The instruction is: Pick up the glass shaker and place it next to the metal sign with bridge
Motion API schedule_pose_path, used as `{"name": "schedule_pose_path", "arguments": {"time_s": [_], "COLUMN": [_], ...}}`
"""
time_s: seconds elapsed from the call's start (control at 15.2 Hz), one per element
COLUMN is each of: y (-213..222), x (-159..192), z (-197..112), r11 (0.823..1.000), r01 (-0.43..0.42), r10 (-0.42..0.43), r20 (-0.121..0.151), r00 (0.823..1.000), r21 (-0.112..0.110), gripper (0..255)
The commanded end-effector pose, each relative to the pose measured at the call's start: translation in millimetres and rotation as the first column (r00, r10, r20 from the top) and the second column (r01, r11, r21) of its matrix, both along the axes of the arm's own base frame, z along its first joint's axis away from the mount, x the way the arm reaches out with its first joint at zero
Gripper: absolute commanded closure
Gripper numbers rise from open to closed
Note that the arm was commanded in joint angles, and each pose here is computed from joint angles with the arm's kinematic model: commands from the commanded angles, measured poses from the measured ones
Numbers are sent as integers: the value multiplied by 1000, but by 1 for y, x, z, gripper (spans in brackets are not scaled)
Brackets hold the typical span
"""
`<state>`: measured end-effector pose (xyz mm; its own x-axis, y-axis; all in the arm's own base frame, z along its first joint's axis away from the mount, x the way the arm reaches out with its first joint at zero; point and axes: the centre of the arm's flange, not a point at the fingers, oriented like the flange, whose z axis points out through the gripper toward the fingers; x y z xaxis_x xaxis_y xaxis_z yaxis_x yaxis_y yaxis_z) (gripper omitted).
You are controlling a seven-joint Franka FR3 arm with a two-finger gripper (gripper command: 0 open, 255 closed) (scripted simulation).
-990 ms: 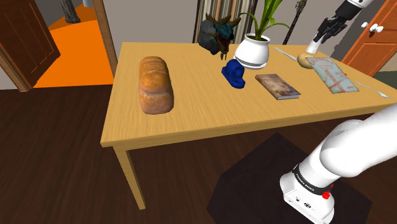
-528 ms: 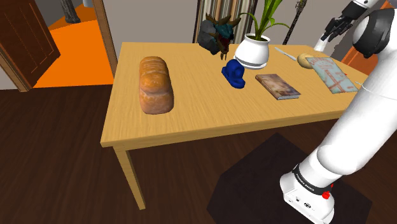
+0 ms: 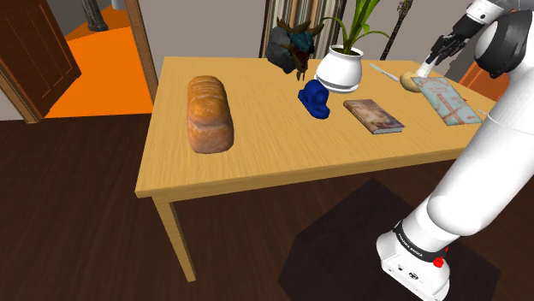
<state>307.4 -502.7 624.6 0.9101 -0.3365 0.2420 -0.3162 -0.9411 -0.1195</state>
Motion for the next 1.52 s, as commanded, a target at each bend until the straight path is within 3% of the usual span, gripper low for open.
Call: {"name": "schedule_pose_path", "arguments": {"time_s": [0.0,1.45], "y": [0,0], "x": [1,1], "z": [-11,-128], "r11": [1000,1000], "r01": [0,0], "r10": [0,0], "r20": [0,0], "r00": [1000,1000], "r21": [0,0], "gripper": [255,255]}}
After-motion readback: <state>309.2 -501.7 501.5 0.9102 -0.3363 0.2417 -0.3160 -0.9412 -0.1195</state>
